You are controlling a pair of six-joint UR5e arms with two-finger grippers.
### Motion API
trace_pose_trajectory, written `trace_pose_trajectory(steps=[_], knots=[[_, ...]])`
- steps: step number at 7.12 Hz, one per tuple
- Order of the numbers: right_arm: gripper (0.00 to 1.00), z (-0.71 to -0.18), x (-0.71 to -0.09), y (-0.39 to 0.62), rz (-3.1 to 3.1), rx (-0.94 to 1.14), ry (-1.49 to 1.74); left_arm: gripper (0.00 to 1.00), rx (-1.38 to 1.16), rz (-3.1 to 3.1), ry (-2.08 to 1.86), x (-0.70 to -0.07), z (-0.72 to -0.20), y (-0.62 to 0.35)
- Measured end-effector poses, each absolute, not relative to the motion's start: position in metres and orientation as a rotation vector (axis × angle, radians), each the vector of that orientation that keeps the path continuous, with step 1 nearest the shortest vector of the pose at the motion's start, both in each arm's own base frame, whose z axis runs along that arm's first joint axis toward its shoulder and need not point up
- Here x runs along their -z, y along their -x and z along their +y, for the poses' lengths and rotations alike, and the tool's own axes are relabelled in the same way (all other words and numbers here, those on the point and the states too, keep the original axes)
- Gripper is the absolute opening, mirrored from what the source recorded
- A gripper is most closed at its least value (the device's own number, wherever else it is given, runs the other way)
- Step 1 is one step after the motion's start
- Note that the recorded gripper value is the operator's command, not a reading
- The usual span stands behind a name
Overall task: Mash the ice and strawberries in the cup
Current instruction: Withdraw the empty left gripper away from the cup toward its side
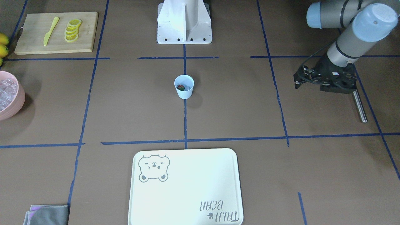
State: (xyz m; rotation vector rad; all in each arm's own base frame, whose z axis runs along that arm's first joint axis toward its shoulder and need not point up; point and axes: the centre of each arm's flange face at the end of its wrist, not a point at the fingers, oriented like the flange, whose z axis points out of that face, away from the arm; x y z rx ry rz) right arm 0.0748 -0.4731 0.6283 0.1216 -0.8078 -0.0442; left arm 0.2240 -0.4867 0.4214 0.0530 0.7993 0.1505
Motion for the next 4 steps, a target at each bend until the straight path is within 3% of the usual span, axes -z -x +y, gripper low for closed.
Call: trace_pose_trajectory(steps=[4], knots=[[0.99,-0.473,-0.626,-0.075,-0.794,0.049,-0.132,1.00,-0.164,0.742,-0.057,-0.529,-0.491,-0.155]])
